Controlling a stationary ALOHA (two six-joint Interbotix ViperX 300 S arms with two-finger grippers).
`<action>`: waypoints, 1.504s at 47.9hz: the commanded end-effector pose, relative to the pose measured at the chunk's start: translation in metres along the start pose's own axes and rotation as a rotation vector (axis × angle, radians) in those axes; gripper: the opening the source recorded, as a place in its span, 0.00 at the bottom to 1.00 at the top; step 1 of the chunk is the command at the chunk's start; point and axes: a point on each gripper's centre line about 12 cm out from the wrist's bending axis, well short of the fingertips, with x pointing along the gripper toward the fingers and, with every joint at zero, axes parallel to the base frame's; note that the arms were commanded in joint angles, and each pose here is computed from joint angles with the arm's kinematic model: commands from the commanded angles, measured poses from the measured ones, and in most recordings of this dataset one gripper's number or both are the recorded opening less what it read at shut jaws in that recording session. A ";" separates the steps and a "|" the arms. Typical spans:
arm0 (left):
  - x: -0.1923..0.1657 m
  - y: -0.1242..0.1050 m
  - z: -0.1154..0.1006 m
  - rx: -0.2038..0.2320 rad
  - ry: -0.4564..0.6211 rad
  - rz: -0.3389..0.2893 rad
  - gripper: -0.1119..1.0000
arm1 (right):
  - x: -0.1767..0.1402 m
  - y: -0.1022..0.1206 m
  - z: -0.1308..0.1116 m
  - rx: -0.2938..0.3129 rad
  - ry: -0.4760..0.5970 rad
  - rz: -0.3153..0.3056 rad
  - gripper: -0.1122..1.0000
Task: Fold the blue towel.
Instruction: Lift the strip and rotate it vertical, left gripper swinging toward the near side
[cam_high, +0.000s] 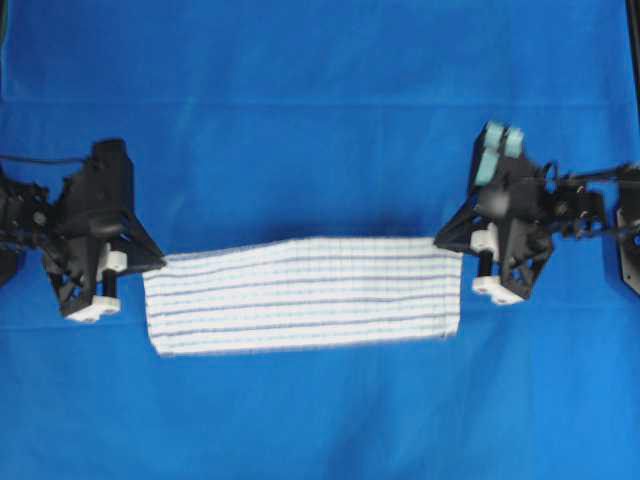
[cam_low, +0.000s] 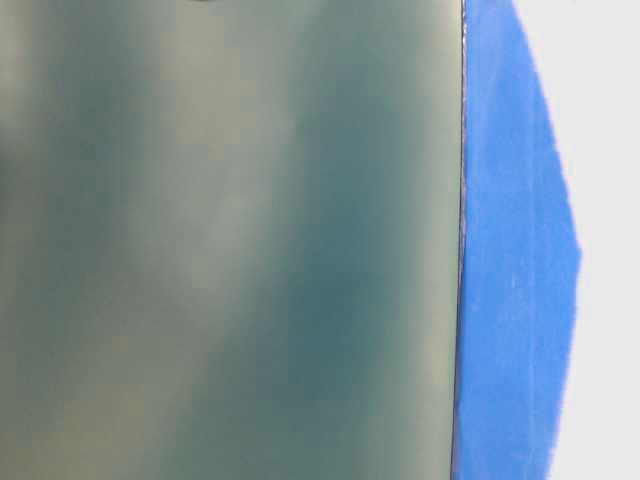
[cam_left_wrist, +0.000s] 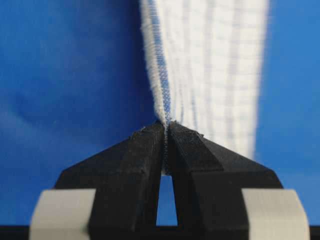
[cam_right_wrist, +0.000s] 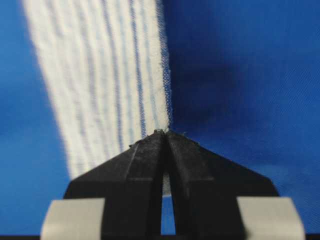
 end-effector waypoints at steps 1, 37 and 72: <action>-0.015 -0.010 0.017 0.013 -0.069 -0.035 0.12 | -0.018 0.005 0.016 -0.015 -0.049 0.013 0.13; 0.002 -0.047 0.055 0.026 -0.207 -0.141 0.12 | -0.027 -0.051 0.058 0.022 -0.201 -0.143 0.13; 0.087 -0.116 0.170 0.169 -0.305 -0.186 0.12 | -0.002 -0.151 0.141 0.045 -0.289 -0.379 0.13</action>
